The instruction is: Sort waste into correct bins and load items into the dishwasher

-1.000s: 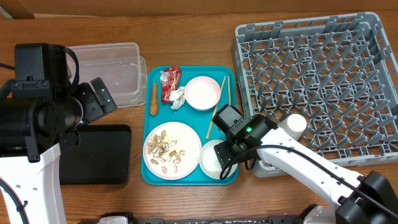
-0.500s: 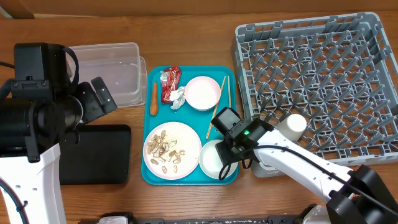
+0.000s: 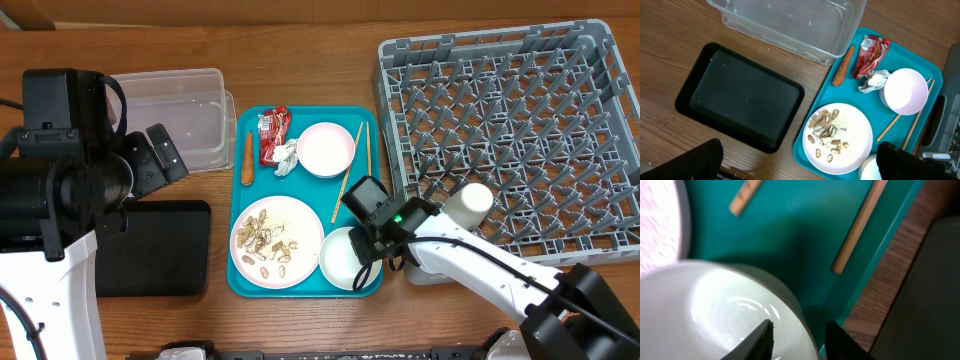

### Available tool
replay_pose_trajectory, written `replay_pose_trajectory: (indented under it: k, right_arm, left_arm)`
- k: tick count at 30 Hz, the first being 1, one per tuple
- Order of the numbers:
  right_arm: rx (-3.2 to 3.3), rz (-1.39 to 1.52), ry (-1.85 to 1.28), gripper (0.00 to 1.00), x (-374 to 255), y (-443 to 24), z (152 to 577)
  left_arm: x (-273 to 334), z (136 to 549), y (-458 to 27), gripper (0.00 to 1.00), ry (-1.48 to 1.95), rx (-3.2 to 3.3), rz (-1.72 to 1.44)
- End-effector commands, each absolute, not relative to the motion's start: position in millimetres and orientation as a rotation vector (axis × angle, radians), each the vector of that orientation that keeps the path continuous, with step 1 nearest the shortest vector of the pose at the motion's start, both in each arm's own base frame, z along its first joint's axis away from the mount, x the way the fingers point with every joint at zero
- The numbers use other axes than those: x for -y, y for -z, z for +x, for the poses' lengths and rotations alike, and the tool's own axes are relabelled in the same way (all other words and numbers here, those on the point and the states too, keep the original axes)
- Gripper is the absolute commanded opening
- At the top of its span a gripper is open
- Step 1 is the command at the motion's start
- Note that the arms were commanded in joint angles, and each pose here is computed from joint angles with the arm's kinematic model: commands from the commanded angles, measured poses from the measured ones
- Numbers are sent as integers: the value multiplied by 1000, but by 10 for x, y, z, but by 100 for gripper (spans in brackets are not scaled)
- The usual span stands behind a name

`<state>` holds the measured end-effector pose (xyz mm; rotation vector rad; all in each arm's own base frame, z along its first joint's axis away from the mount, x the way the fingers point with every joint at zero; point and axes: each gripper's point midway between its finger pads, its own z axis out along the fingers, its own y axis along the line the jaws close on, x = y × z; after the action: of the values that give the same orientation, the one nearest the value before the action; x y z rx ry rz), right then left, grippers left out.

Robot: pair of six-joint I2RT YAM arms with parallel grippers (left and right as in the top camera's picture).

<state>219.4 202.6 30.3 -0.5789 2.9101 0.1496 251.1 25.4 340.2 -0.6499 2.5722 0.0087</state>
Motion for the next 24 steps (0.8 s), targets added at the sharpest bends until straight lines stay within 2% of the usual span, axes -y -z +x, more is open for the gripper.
replay_pose_trajectory:
  k: [1, 8, 18, 24]
  right_arm:
    - [-2948, -585, -161, 26, -2002, -230, 2088]
    - [-2944, -594, -160, 4, -2056, -437, 2153]
    - [-2777, -500, 67, 4, -1980, -1238, 2648]
    - [-2397, 32, 568, 4, -1196, -2080, 3219]
  left_arm:
    - [-267, 2519, -3411, 100, -13, -2570, -636]
    - [-267, 2519, -3411, 100, -13, -2570, -636]
    - [-267, 2520, -3410, 100, -13, -2571, -637]
    - [-267, 2520, -3410, 100, -13, -2571, -637]
